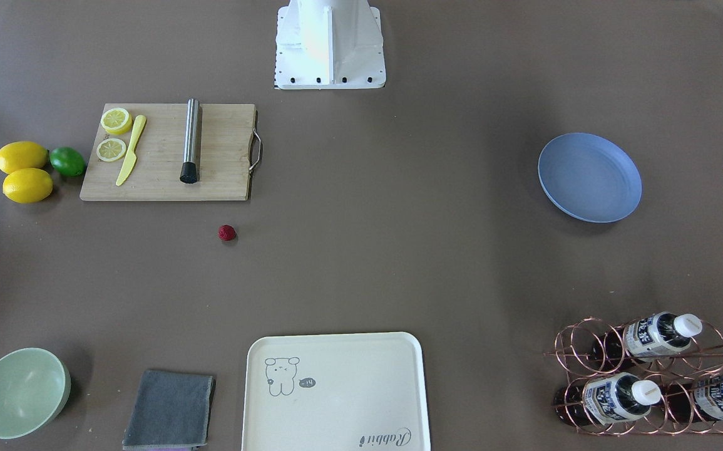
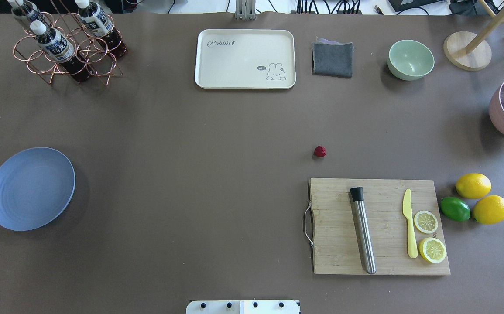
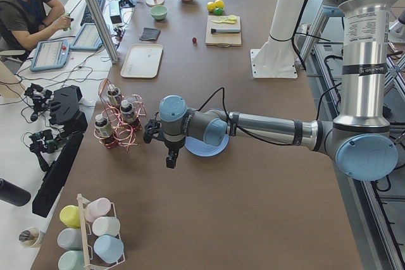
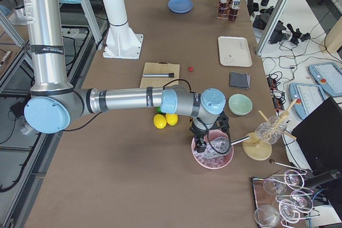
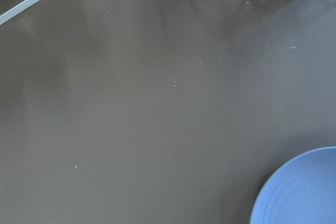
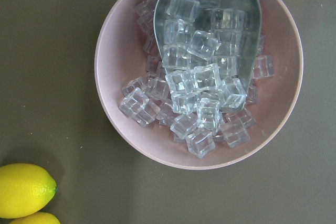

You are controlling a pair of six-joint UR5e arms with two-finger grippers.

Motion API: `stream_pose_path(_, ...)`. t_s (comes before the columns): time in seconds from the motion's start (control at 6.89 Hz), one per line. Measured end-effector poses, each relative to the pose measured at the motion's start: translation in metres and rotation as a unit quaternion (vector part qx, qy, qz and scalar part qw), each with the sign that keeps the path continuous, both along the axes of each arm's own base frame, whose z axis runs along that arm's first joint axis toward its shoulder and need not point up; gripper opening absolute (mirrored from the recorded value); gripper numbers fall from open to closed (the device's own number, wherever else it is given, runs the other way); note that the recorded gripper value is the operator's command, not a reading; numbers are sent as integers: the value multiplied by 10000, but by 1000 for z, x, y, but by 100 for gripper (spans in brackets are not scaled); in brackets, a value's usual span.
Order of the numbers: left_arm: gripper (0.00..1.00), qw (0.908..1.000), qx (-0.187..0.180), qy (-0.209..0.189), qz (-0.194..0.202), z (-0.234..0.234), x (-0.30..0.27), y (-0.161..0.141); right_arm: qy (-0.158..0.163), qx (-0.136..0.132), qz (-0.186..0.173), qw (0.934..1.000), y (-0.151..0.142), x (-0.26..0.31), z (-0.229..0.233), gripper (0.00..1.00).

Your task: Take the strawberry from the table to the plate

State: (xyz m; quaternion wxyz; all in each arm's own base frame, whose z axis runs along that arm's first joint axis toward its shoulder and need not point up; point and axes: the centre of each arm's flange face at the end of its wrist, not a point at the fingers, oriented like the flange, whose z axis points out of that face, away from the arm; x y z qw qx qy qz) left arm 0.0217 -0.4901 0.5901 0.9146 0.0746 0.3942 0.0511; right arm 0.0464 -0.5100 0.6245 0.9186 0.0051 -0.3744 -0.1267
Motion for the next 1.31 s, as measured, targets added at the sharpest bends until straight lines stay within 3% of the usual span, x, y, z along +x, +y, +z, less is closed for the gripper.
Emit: stream_pose_path(1.31,97,9998,198,29,-4,8,-1,5,2,-64,-48,10000,-4,-5,7,100)
